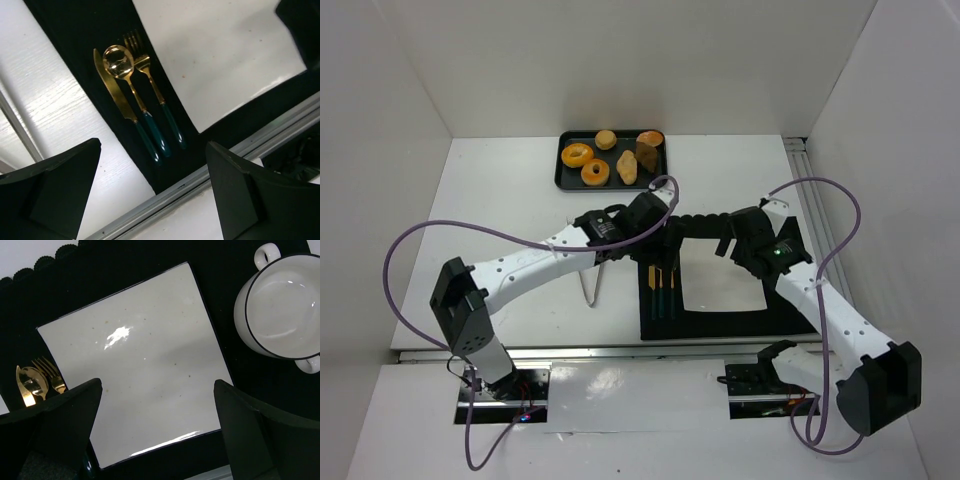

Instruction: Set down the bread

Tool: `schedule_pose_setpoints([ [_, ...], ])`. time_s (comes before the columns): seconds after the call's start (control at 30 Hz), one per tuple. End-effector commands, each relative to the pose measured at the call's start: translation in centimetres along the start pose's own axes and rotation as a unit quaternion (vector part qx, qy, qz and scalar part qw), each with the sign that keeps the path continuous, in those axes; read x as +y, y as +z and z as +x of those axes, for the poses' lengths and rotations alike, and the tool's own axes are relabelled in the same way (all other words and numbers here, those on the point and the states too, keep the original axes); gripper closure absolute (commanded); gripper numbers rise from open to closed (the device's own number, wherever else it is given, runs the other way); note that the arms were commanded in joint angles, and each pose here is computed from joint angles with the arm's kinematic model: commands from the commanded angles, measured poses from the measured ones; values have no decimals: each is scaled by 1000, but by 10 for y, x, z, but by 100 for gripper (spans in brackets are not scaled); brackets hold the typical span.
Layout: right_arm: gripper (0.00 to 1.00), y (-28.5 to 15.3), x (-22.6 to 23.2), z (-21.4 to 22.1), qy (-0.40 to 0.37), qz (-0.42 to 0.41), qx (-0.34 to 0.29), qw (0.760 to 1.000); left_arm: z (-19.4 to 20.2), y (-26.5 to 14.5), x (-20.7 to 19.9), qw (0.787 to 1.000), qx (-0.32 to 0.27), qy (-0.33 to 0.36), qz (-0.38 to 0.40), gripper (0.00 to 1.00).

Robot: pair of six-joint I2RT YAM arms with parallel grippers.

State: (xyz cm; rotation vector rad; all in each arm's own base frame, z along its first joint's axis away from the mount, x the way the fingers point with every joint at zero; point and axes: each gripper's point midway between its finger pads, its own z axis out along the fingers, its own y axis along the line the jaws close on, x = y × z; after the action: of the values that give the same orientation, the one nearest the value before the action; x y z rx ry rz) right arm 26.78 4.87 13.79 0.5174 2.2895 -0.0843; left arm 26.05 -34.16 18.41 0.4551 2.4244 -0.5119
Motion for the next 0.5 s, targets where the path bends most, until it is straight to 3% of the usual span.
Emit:
schedule_pose_setpoints([
  [0.0,0,-6,-1,-9,19,-8,-30,999,-7,-8,7,999,4,-5,-31,0],
  [0.23,0,-10,-1,-12,21,-17,-41,999,13,-21,55,990,-16,-43,-136,0],
  [0.47,0,-4,10,-4,16,-41,-24,999,72,-21,89,978,51,-77,-189,0],
])
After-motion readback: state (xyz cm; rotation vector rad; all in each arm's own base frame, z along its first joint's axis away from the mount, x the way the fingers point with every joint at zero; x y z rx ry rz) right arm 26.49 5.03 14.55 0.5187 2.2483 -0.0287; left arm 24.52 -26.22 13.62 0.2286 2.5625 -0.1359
